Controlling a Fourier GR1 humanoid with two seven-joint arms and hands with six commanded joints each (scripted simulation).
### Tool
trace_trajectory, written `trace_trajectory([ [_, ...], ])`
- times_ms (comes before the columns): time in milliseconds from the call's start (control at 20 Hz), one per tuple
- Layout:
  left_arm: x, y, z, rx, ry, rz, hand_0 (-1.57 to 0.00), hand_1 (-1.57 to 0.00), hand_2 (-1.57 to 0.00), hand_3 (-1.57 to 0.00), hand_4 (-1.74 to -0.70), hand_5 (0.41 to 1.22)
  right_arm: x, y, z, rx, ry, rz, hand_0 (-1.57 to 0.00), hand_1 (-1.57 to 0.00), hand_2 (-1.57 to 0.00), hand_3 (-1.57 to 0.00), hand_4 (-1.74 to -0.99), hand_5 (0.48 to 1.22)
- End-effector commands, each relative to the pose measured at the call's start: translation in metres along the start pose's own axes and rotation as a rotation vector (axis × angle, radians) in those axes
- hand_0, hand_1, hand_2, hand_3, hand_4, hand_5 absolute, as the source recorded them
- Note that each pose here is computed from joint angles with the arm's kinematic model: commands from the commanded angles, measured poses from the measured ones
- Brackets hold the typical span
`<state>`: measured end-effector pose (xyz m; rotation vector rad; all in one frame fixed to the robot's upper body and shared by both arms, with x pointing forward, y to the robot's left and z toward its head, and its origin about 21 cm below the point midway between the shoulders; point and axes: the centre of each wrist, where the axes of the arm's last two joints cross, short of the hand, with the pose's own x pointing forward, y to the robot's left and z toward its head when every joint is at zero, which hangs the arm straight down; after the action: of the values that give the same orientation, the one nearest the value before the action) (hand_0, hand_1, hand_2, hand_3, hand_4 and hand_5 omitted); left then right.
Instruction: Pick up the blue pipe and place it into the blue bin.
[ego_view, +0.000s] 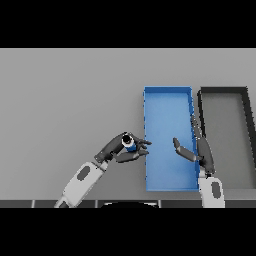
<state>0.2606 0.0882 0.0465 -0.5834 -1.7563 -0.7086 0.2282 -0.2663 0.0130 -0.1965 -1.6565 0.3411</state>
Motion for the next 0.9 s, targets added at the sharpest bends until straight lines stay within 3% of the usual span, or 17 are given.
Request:
trace_trajectory([
  [0,0.003,0.002,-0.002,-0.004,0.009,-0.008,-1.56,-1.56,-1.57,-1.57,-1.47,1.219,0.0,-0.002,-0.002,-0.001,-0.001,0.0,0.0,0.0,0.0,0.0,-1.158,0.643],
  [300,0.0,0.001,-0.001,-0.01,0.036,-0.011,-1.57,-1.57,-1.57,-1.57,-1.47,1.22,0.004,-0.004,0.012,-0.034,-0.024,0.041,0.0,0.0,0.0,0.0,-1.138,0.643],
  [400,0.002,0.004,-0.005,-0.004,0.038,-0.02,-1.57,-1.57,-1.57,-1.57,-1.47,1.22,0.009,-0.004,0.019,-0.059,-0.021,0.063,0.0,0.0,0.0,0.0,-1.188,0.643],
  [550,0.002,0.001,-0.002,-0.027,0.033,-0.008,-1.57,-1.57,-1.57,-1.57,-1.47,1.22,0.017,-0.008,0.02,-0.064,-0.034,0.078,0.0,0.0,-0.02,0.0,-1.187,0.642],
  [700,0.002,-0.001,-0.007,-0.028,0.036,-0.008,-1.57,-1.57,-1.57,-1.57,-1.47,1.221,0.036,-0.016,0.018,0.078,-0.145,-0.148,0.0,-0.02,-0.09,0.0,-1.202,0.624],
  [850,0.003,0.0,-0.006,-0.028,0.032,-0.008,-1.57,-1.57,-1.57,-1.57,-1.47,1.221,0.071,-0.031,0.004,0.268,-0.17,-0.195,0.0,-0.02,-0.12,0.0,-1.224,0.6],
])
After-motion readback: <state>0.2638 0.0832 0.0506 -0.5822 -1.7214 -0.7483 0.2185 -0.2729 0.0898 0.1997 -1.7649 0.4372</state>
